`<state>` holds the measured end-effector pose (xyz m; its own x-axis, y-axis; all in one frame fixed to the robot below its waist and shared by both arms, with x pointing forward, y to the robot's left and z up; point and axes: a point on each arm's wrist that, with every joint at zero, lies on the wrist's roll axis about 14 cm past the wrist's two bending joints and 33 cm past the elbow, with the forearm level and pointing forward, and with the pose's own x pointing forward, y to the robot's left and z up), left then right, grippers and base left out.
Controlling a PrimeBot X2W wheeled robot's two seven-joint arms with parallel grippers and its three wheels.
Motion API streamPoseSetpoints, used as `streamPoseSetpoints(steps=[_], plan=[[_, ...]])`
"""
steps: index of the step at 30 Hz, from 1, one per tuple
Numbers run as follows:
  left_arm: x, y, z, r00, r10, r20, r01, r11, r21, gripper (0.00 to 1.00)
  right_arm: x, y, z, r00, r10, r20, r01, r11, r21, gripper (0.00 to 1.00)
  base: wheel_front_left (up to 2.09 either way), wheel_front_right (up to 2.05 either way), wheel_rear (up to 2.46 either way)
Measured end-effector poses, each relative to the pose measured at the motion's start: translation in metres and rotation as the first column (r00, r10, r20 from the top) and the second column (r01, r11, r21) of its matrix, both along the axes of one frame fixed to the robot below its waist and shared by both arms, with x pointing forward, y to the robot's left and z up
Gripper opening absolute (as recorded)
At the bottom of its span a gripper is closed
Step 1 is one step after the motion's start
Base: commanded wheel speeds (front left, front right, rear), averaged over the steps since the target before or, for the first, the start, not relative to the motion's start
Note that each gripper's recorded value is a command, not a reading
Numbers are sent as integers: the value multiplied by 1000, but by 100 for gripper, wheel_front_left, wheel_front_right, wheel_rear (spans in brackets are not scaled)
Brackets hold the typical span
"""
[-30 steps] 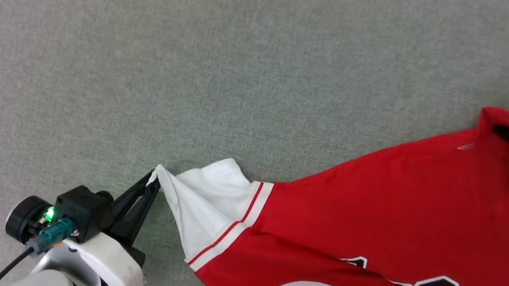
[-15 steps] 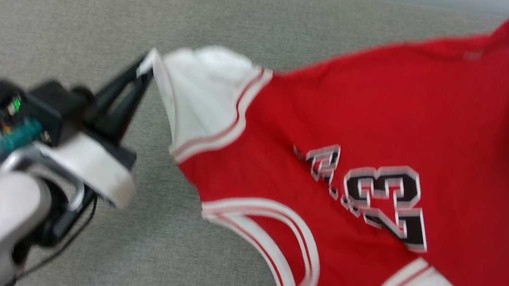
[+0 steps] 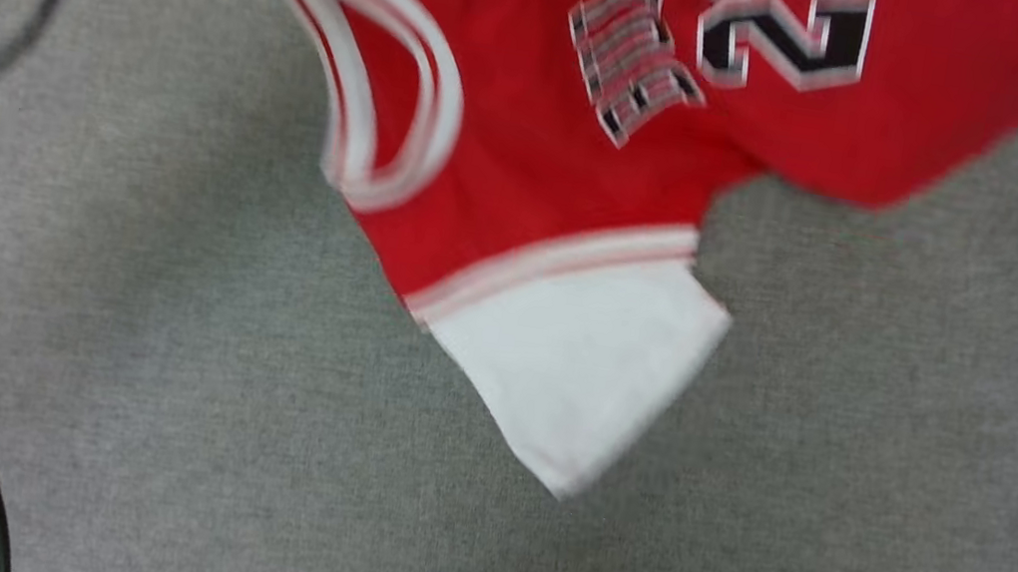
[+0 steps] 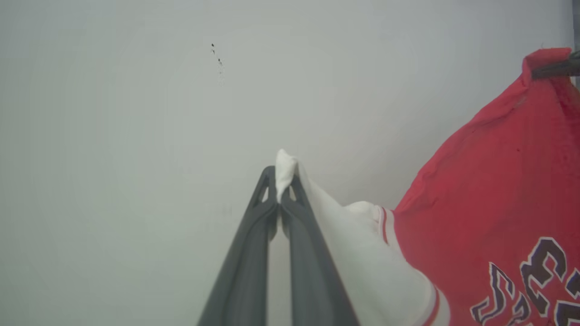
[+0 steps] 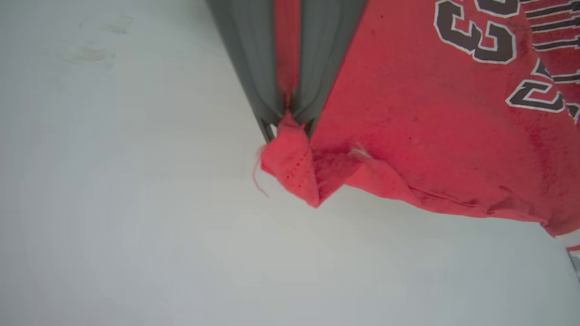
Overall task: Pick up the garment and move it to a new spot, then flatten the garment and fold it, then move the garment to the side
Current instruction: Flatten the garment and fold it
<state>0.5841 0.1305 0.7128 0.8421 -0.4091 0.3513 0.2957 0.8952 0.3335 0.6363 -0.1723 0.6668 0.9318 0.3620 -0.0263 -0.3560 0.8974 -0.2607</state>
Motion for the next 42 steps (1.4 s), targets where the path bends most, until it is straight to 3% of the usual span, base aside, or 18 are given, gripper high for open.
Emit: streamPoseSetpoints(steps=[2,14,21,27,33,42], plan=[[13,-4,22,999,-8,47,10,999,-39,0,14,2,14,999,-13,44,12,1000,13,0,0,0,0],[79,-16,108,974,-17,227,27,999,-44,0,78,6,66,971,-83,225,85,996,3,0,0,0,0],[102,-24,122,964,-25,264,37,999,-40,0,97,9,78,953,-96,289,101,995,-2,0,0,0,0],[126,-14,87,981,-5,191,12,999,-37,0,109,21,43,969,-67,237,78,996,-39,0,0,0,0],[142,1,9,1000,10,21,-8,997,-74,0,104,25,-35,996,-47,79,49,999,-23,0,0,0,0],[111,8,-100,978,-7,-210,-13,995,-94,0,56,43,-131,991,11,-131,-11,1000,3,0,0,0,0]])
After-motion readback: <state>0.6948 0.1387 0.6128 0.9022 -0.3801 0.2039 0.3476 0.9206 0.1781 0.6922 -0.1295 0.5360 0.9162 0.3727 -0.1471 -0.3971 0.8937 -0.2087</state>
